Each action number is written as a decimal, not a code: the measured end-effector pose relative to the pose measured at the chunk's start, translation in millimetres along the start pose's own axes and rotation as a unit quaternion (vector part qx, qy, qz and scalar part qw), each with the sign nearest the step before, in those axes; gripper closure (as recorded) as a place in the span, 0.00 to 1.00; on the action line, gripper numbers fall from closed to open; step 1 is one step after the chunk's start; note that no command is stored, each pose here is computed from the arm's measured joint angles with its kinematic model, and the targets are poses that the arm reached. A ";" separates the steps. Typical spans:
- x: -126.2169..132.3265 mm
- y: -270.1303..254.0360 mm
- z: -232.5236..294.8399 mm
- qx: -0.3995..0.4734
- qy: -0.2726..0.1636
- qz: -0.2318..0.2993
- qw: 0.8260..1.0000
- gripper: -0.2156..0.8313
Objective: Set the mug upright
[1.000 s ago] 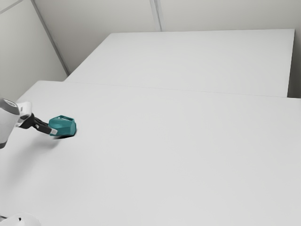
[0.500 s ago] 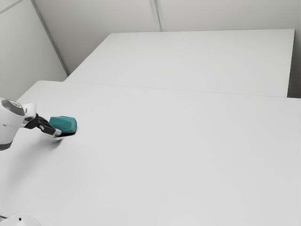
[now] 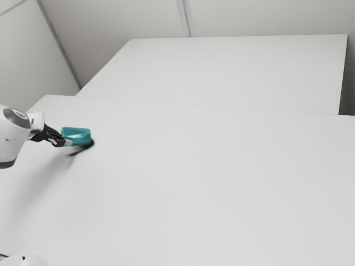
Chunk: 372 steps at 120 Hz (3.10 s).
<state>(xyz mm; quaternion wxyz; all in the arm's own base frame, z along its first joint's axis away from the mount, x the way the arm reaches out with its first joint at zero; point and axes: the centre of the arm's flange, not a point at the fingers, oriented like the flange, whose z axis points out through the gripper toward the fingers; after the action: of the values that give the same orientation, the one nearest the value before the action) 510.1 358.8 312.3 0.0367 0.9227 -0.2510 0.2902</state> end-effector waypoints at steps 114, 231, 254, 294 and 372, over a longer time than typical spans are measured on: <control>206.3 142.7 -28.1 -0.051 -0.108 0.102 0.988 0.96; 234.9 267.6 33.7 -0.016 -0.312 -0.098 0.945 0.96; 239.5 277.1 44.1 -0.008 -0.321 -0.120 0.939 0.96; 237.7 283.6 60.8 0.000 -0.334 -0.153 0.930 0.96; 269.5 281.4 72.7 0.008 -0.336 -0.176 0.925 0.53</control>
<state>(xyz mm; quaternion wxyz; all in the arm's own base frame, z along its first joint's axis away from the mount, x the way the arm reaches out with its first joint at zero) 601.5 -21.0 379.3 -0.0070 0.9958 -0.0793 -0.0463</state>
